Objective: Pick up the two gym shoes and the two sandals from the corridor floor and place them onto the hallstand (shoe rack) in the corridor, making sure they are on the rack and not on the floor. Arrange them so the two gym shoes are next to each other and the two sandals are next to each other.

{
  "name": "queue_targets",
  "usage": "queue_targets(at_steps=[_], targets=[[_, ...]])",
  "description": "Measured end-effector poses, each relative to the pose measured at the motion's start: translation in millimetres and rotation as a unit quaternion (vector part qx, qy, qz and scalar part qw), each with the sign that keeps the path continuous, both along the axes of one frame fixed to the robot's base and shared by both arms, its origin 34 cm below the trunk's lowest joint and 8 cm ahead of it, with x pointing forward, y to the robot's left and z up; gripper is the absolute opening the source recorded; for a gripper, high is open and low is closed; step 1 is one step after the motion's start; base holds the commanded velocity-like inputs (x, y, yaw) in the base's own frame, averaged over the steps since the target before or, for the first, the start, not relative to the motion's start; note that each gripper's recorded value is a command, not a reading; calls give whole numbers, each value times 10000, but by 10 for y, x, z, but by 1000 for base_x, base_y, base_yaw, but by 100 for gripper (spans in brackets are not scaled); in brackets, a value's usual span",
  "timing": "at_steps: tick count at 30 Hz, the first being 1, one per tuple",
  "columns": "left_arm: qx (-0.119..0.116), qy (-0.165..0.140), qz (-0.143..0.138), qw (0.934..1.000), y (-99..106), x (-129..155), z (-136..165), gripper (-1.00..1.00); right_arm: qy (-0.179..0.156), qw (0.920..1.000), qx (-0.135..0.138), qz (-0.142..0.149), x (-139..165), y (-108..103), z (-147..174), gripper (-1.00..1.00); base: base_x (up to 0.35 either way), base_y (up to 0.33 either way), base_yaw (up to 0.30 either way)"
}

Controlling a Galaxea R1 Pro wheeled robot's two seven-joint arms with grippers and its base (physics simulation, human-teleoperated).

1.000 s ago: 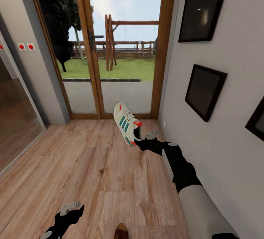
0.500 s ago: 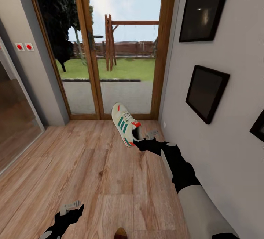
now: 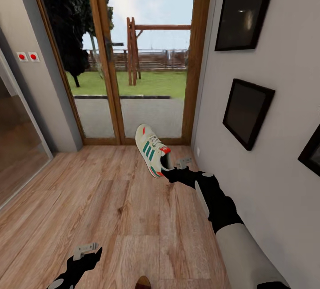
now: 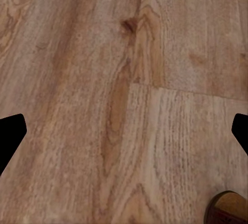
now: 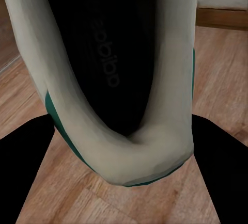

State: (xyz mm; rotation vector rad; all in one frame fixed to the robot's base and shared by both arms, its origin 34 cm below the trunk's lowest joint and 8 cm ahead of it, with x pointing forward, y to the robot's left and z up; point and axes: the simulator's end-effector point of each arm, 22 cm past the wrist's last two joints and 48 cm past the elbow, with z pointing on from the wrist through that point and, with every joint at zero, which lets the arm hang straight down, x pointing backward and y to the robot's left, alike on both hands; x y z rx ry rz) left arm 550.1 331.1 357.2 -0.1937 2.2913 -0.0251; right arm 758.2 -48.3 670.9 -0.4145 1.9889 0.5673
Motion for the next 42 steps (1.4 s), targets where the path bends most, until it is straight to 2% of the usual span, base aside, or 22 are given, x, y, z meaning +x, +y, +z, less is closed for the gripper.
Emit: queue_targets(at_steps=[20, 42], targets=[[6, 30, -20, 10000, -8, -118, -458, 100, -20, 10000, -6, -4, -97, -4, -428, -100, 0, 0, 0], [-14, 213, -86, 9997, -73, -342, -1110, 100, 148, 9999, -9, -4, -213, -5, -1141, -100, 0, 0, -20]])
